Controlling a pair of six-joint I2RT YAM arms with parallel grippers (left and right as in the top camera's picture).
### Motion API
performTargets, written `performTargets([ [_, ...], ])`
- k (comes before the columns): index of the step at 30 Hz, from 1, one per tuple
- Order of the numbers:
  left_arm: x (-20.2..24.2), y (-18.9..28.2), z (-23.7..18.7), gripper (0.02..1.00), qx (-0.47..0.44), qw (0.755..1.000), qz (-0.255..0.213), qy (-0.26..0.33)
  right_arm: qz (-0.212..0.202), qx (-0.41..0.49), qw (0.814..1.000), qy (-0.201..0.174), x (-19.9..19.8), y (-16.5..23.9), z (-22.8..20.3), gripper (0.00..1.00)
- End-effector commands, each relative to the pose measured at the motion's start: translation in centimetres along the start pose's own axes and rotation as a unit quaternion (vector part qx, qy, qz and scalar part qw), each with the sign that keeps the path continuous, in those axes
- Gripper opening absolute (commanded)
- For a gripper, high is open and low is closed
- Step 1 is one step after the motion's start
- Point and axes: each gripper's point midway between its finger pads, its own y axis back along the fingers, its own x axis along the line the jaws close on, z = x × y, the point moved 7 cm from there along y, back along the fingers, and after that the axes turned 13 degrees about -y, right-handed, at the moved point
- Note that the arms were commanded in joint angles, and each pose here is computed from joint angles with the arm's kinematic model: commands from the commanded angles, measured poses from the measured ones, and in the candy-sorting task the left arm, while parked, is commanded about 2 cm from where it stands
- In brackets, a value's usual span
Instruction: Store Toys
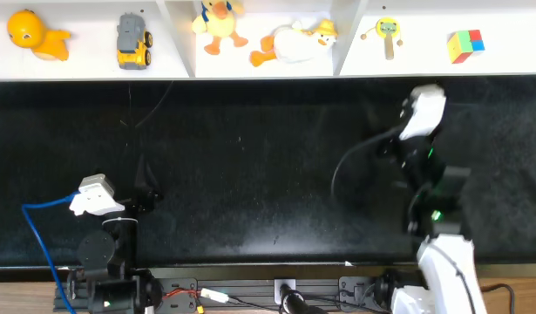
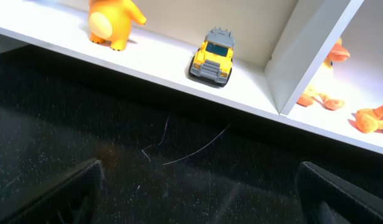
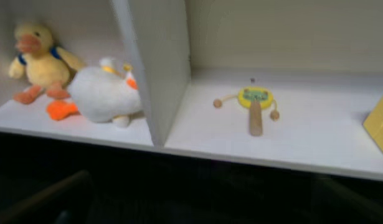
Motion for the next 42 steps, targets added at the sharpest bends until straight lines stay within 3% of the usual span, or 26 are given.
performTargets([
  [1, -0.2, 0.0, -0.1, 0.998, -0.003, 1.0, -0.009, -0.01, -0.039, -0.07, 0.997, -0.019, 0.2, 2.8, -2.4, 0.996],
  [6, -0.2, 0.0, -0.1, 0.998, -0.003, 1.0, -0.009, -0.01, -0.03, -0.128, 0.989, -0.061, -0.2, 5.5, -4.9, 0.996],
  [24, -0.2, 0.0, -0.1, 0.998, -0.003, 1.0, -0.009, -0.01, -0.058, -0.077, 0.994, -0.047, -1.1, 7.6, -8.7, 0.993],
  [31, -0.2, 0.0, -0.1, 0.998, -0.003, 1.0, -0.009, -0.01, -0.051, -0.124, 0.991, -0.016, -0.7, 8.4, -7.4, 0.996],
  [42, -0.2, 0.0, -0.1, 0.998, -0.003, 1.0, -0.009, -0.01, -0.049, -0.122, 0.991, -0.016, -0.6, 8.4, -7.4, 0.993],
])
